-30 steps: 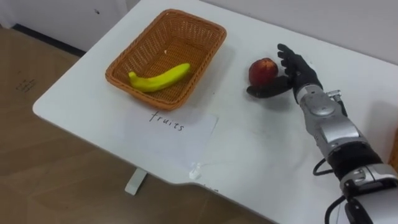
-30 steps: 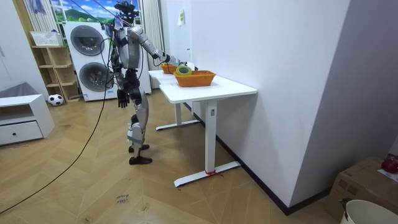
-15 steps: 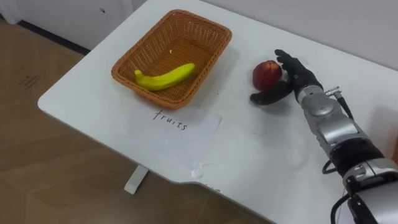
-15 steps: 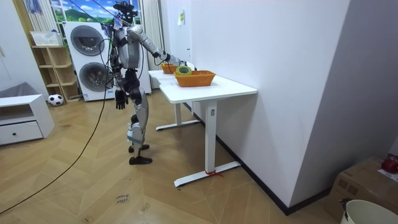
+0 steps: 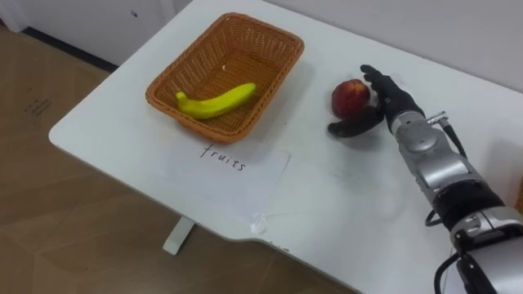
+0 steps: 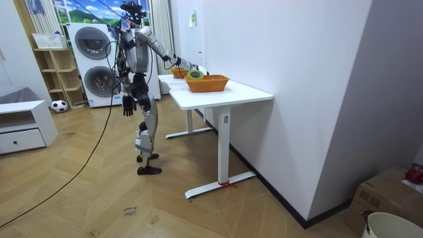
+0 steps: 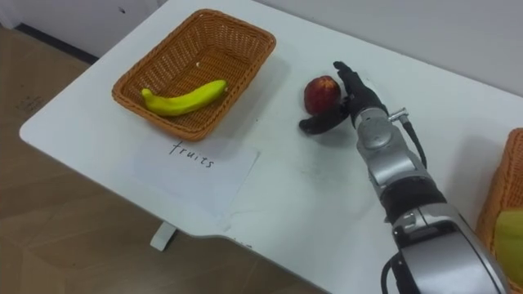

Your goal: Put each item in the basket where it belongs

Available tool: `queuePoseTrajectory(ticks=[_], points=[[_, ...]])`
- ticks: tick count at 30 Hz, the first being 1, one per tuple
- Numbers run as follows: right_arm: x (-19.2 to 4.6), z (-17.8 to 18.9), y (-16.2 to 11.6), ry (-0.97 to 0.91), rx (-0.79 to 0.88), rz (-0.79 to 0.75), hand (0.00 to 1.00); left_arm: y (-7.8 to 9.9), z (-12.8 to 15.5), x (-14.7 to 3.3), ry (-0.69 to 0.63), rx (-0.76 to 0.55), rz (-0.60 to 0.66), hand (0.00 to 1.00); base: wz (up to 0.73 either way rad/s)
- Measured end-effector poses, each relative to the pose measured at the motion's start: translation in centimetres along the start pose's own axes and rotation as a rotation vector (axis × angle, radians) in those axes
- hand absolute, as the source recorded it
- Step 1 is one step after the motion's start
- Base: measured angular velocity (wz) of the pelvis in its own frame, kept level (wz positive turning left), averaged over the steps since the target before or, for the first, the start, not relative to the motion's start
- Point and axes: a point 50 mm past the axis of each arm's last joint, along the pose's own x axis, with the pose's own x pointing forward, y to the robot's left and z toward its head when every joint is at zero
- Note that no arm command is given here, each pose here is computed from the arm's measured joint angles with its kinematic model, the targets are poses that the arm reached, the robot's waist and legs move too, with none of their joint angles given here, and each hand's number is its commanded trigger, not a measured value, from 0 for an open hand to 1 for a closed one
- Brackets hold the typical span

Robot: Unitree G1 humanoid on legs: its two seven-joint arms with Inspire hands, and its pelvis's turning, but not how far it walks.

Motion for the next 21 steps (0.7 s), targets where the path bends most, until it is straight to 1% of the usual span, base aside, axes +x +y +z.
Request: queuePoseTrajectory(ticks=[8, 10, 16, 21], points=[[0.0, 0.2, -0.1, -0.004, 0.000, -0.008, 0.00, -0.1, 0.1, 0.0, -0.007, 0.008, 0.000, 0.00, 0.00], [0.0, 0.2, -0.1, -0.004, 0.000, -0.008, 1.00, -0.1, 0.2, 0.0, -0.009, 0.007, 0.000, 0.00, 0.00], [0.0, 0.1, -0.1, 0.000, -0.014, -0.007, 1.00, -0.1, 0.3, 0.0, -0.010, 0.006, -0.001, 0.00, -0.01], [0.0, -0.3, -1.2, 0.007, -0.068, -0.043, 1.00, -0.1, 0.3, 0.0, -0.011, 0.007, -0.005, 0.00, 0.00]])
